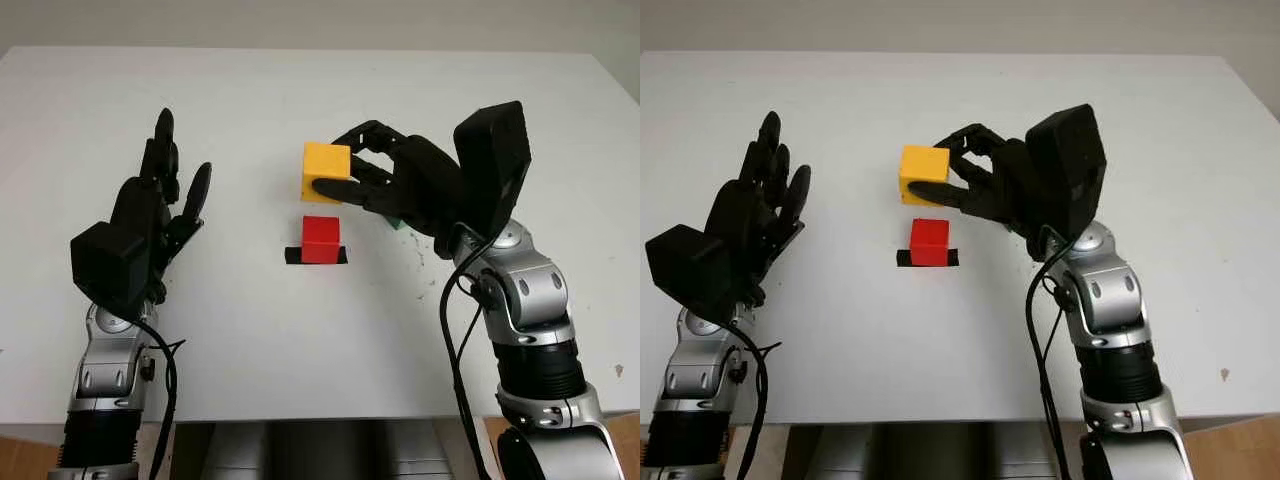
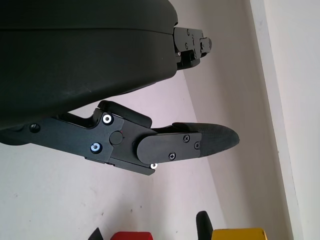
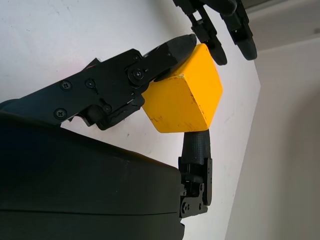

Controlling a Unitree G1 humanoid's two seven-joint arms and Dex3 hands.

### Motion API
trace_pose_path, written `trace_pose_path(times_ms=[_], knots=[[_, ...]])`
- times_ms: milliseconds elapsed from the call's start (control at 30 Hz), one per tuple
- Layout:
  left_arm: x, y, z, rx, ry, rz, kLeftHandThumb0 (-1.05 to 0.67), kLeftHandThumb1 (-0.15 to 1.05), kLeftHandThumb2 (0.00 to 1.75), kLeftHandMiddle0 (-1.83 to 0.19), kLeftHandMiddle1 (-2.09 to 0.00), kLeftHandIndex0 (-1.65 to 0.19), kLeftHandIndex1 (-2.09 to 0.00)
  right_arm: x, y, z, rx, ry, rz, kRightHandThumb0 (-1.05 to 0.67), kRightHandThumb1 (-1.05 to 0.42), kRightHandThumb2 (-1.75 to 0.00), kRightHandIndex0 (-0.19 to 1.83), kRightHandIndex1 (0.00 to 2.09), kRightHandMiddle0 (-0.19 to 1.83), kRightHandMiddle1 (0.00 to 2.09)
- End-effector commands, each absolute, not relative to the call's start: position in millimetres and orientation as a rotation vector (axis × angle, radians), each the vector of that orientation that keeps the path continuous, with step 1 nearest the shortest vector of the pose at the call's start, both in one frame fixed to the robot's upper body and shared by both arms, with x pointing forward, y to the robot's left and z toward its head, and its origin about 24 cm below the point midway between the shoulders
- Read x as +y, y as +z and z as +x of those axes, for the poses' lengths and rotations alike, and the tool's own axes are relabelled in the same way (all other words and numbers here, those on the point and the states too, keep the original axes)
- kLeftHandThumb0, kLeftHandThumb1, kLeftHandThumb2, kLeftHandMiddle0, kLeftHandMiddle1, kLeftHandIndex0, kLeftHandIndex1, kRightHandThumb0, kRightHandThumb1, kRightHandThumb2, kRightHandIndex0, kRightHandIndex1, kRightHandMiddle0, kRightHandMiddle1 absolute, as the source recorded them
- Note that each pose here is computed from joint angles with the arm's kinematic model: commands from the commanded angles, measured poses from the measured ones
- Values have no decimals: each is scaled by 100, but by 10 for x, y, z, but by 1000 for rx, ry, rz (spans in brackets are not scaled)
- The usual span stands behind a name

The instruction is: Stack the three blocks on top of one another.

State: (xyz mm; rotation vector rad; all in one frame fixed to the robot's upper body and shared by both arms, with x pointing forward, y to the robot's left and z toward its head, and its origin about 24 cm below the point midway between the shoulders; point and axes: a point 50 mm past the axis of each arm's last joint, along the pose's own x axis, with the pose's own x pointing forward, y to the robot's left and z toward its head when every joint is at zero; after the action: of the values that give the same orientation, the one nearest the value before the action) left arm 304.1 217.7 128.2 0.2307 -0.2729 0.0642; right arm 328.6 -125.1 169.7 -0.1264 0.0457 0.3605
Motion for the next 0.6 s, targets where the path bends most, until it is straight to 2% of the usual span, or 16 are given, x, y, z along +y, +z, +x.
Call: trace_pose_path(times_ms=[0, 567], knots=[[2167, 1274, 3012, -273, 64, 230, -68, 105, 46, 11, -5, 7, -5, -1257, 1726, 3252, 17, 359, -117, -41, -104, -6, 18, 4, 5, 185], [2166, 1262, 3000, -253, 62, 265, -69, 105, 47, 11, -5, 8, -5, -1279, 1546, 3302, 87, 378, -199, -42, -100, -5, 17, 4, 16, 176]])
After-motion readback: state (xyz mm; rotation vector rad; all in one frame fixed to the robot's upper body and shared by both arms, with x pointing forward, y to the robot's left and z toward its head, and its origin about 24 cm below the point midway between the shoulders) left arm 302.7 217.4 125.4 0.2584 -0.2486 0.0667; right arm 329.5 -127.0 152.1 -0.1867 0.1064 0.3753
